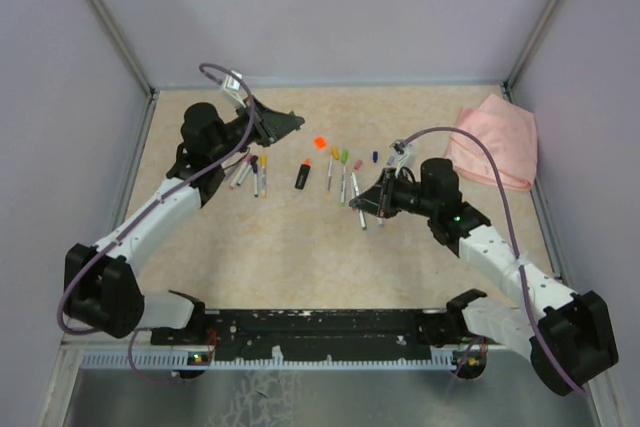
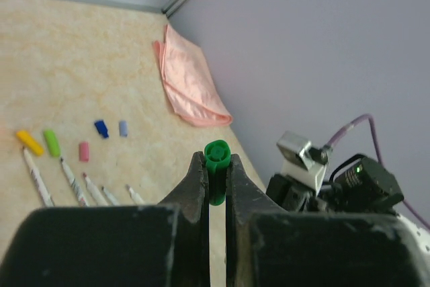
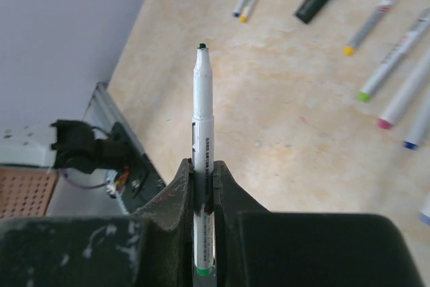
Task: Open the pen caps
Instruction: Place the pen at the center of the board.
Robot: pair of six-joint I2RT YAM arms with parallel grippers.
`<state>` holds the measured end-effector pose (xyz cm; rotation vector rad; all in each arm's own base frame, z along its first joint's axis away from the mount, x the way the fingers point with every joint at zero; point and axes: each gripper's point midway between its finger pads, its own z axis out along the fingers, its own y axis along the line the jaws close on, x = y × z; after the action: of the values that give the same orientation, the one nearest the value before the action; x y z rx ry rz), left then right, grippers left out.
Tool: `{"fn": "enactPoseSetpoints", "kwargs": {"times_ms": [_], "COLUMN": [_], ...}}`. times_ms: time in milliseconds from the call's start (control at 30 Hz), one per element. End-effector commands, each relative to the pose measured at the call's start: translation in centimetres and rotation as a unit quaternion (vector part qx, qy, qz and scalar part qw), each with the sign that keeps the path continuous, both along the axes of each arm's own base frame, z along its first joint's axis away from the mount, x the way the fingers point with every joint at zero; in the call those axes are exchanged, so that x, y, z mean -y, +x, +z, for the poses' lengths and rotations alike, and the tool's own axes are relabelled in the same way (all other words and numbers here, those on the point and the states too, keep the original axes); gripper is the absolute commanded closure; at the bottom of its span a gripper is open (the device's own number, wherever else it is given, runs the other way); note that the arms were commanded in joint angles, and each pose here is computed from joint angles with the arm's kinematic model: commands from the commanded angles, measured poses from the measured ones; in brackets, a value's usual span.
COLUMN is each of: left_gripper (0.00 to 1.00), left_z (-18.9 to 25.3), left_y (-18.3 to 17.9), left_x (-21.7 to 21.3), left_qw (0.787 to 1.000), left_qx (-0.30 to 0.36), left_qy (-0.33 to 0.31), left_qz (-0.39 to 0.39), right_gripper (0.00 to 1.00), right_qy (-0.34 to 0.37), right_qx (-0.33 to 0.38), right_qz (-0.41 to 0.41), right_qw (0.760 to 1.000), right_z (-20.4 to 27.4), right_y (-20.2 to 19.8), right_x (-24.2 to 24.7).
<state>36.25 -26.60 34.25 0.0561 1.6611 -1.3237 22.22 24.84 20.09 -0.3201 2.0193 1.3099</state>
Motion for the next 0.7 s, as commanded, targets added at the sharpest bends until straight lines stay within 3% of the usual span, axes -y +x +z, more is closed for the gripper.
{"fn": "enactPoseSetpoints", "kwargs": {"times_ms": [0,267,467,667], "left_gripper": [1.00,1.00,1.00,1.00], "left_z": [-2.0,-4.7,-5.0,-5.2], "left_y": [-2.8,-5.2,-5.4,-5.6], "left_x": [-1.2,-3.0,-3.1,-3.1], "left_qw": [1.000,0.998,0.998,0.998], "left_qx": [-0.011,-0.034,-0.035,-0.036], "left_qy": [0.026,0.042,0.043,0.044], "left_qz": [-0.005,0.016,0.012,0.007], "right_gripper": [1.00,1.00,1.00,1.00], "right_qy": [-0.106,-0.225,-0.282,-0.303], "right_qx": [0.007,-0.065,-0.111,-0.137], "right_qz": [-0.132,-0.251,-0.270,-0.258], "right_qw": [0.985,0.939,0.914,0.907], "right_z": [-1.6,-6.7,-10.1,-12.8], "right_y": [3.7,6.5,7.3,7.2], "right_x": [4.8,11.3,12.8,12.9]}}
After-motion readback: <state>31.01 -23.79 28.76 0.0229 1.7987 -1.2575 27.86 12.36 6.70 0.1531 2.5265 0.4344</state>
